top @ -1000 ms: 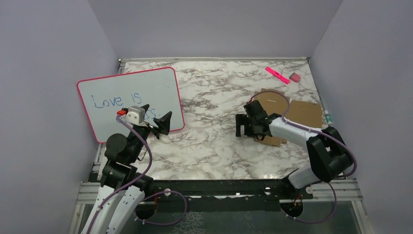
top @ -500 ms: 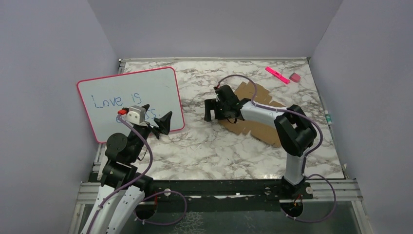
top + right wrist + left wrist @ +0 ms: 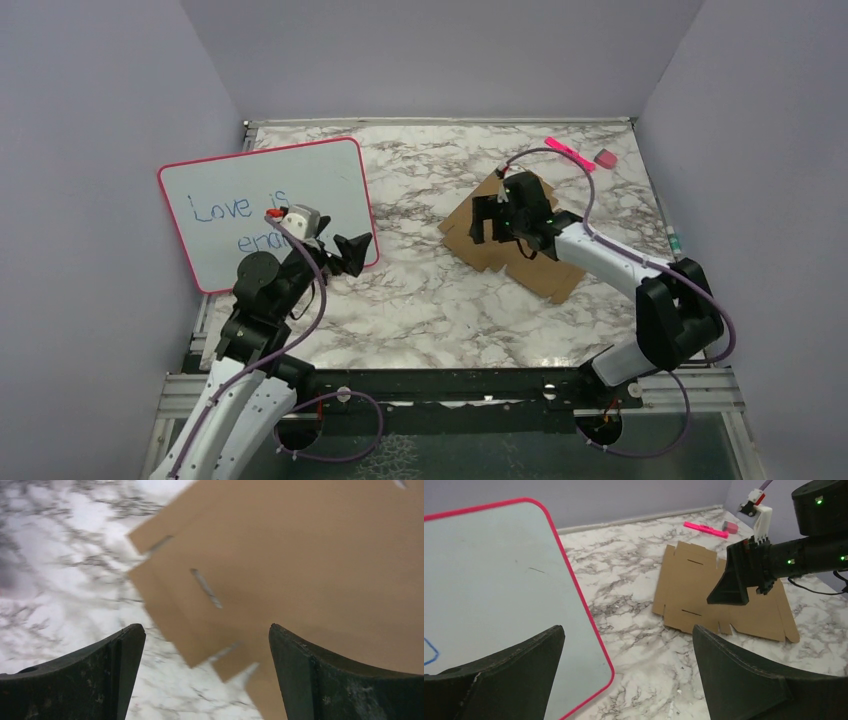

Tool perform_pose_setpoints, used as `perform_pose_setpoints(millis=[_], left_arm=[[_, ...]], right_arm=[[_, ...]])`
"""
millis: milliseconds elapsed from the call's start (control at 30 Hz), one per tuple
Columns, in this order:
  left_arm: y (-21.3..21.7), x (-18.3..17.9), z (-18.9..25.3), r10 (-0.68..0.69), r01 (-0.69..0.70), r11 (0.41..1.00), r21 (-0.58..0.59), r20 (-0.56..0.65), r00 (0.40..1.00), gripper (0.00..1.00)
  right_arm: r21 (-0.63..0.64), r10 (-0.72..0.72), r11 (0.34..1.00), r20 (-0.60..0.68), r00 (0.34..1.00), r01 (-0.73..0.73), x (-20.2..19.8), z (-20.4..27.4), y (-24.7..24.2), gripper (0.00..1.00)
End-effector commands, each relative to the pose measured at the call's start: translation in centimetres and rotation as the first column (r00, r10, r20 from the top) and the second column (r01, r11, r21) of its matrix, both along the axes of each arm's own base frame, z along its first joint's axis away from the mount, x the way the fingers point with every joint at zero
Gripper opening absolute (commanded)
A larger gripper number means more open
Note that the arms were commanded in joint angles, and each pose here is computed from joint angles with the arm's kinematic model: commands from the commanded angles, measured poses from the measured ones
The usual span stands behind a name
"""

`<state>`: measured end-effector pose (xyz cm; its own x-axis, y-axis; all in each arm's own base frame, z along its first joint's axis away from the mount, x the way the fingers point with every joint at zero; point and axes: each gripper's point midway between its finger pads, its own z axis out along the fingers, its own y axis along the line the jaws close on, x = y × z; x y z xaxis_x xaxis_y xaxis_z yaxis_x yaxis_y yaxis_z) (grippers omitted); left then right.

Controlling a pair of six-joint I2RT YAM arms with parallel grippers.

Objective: Fold the paper box

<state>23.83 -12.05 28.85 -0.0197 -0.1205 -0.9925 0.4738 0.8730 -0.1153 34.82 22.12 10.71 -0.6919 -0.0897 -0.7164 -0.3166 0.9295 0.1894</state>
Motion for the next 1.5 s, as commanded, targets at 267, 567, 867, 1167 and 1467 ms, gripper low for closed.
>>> perform_pose_setpoints(millis=[267,567,867,1167,1467], left_arm=[[-6.9,1.4,-4.7,-0.232,0.176,0.968,-0.178,-0.365,0.902,0.99],[-6.1,2.5,-9.4,-0.019,-0.032,0.996,-0.084,-0.548,0.836,0.99],[-0.4,-0.9,-16.2,0.218,-0.335,0.941,-0.042,-0.683,0.697,0.99],[3.0,0.2,-20.0,0.421,-0.511,0.856,0.079,-0.68,0.6,0.99],[4.8,2.2,-23.1,0.482,-0.603,0.794,0.074,-0.682,0.55,0.99]], right_arm=[[-0.141,-0.299,0.948,-0.082,0.951,0.286,-2.6,-5.1,-10.1,1.0],[-0.073,-0.27,0.963,-0.158,0.95,0.261,-5.0,-6.2,-9.2,1.0],[0.009,-0.251,0.968,-0.024,0.968,0.252,-4.4,-2.5,-9.1,1.0],[0.061,-0.212,0.976,0.042,0.976,0.209,-4.7,-0.6,-8.8,1.0],[0.098,-0.206,0.976,0.113,0.972,0.196,-4.7,1.3,-8.8,1.0]])
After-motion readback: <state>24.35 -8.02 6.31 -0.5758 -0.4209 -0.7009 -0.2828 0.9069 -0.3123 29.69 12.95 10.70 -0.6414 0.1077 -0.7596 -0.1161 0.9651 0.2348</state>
